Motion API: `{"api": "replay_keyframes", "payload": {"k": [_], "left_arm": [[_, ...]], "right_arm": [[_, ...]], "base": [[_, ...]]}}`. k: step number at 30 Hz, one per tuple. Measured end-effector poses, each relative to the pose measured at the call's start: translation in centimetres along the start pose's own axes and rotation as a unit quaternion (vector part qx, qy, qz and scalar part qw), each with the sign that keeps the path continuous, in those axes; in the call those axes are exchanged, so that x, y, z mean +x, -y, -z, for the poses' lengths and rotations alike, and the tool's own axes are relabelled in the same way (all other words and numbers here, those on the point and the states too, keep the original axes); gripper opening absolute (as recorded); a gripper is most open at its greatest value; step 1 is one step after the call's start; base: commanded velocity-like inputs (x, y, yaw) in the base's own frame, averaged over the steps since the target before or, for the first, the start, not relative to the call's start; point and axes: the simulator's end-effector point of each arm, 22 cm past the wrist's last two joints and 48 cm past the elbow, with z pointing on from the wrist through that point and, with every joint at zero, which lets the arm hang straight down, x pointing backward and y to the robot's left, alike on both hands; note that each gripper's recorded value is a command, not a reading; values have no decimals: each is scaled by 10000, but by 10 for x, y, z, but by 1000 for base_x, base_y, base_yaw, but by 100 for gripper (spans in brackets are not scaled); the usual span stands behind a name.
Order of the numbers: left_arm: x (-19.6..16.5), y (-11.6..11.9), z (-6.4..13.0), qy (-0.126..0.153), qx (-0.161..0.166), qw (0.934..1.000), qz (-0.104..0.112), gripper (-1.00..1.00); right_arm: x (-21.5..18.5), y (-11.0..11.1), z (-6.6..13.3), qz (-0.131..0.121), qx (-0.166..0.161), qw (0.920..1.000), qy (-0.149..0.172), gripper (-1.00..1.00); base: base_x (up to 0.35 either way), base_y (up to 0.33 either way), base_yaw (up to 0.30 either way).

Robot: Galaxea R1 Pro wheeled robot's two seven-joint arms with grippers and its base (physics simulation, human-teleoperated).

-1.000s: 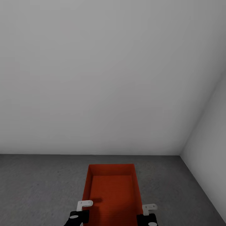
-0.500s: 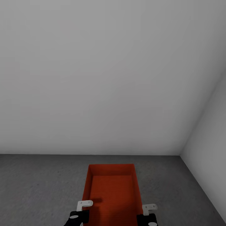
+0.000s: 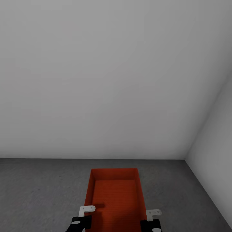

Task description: Move the two storage containers from the living room to the garage. In the garage, place one container on the floor and stack the other container on top of it (either order is fine).

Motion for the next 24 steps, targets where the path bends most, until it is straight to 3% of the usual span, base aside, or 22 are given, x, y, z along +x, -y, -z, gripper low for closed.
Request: {"api": "replay_keyframes", "payload": {"k": [10, 24], "left_arm": [[0, 0, 0, 0, 1, 10000, -2, -100], [9, 1, -19, -3, 2, 10000, -2, -100]], "right_arm": [[0, 0, 0, -1, 0, 10000, 0, -100], [10, -2, -18, -3, 3, 10000, -4, -100]], "base": [[0, 0, 0], [0, 0, 0]]}}
